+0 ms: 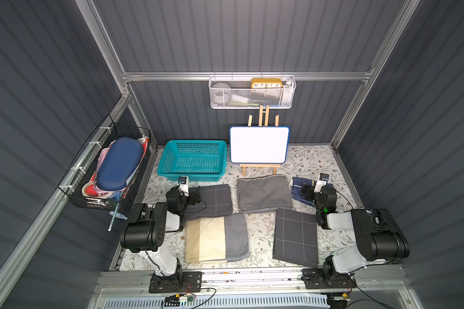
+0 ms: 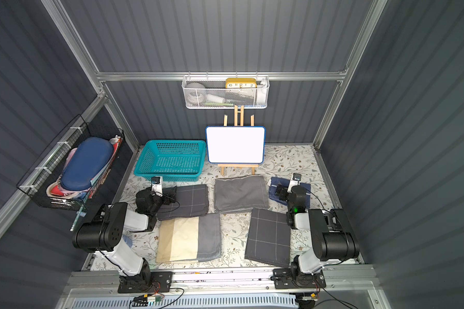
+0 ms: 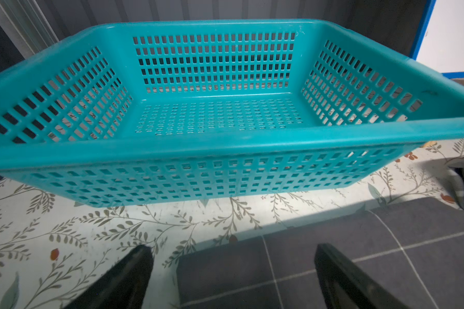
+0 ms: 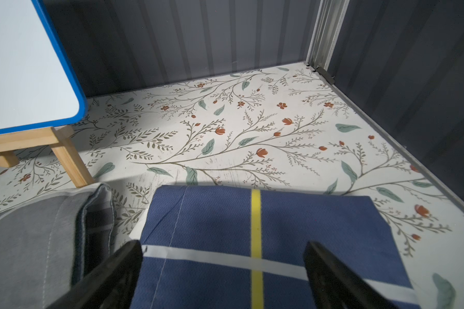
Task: Put the folded pillowcase in the basket
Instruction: Pick up the pillowcase from the center of the board.
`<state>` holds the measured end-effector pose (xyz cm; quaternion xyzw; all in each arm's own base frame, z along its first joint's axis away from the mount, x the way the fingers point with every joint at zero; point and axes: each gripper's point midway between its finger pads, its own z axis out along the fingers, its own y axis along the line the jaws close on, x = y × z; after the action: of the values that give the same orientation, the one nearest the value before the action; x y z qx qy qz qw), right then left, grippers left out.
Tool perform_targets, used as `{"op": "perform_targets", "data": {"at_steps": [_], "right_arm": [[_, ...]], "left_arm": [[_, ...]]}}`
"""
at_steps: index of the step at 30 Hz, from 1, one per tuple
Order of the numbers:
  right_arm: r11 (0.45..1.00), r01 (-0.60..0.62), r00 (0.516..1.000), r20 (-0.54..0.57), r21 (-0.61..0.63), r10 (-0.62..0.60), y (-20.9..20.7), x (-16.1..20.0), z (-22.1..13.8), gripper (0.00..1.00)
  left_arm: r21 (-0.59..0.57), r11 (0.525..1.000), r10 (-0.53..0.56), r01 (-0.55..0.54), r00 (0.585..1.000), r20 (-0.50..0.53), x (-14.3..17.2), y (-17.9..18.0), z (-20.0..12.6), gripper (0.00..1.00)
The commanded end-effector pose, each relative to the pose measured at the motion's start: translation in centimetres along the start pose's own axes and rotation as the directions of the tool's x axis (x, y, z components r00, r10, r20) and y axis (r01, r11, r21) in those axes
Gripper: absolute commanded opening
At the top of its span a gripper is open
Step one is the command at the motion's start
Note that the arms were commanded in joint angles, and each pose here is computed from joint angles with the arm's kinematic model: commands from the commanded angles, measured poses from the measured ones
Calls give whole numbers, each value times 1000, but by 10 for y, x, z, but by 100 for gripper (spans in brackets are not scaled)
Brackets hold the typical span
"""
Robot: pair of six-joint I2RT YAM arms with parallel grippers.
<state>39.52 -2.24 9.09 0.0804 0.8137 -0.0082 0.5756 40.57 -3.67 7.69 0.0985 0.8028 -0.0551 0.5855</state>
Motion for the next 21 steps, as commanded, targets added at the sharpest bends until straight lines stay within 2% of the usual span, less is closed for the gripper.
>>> {"op": "perform_targets", "data": {"at_steps": [1,15,21], "right_arm": [[1000,-9,1000,17,-5,9,1,-5,2,99],[1000,-5,1000,18,-10,5,2,-5,1,99],[999,15,1000,12,-52,-14,9,-4,1,99]], "left_arm": [[-2,1000,-2,2,1000,21,-7,1,0,100],[-4,1000,0,0,1000,24,-7,1,0,100],[-10,1000,4,-4,1000,28,-7,2,-2,100]]}}
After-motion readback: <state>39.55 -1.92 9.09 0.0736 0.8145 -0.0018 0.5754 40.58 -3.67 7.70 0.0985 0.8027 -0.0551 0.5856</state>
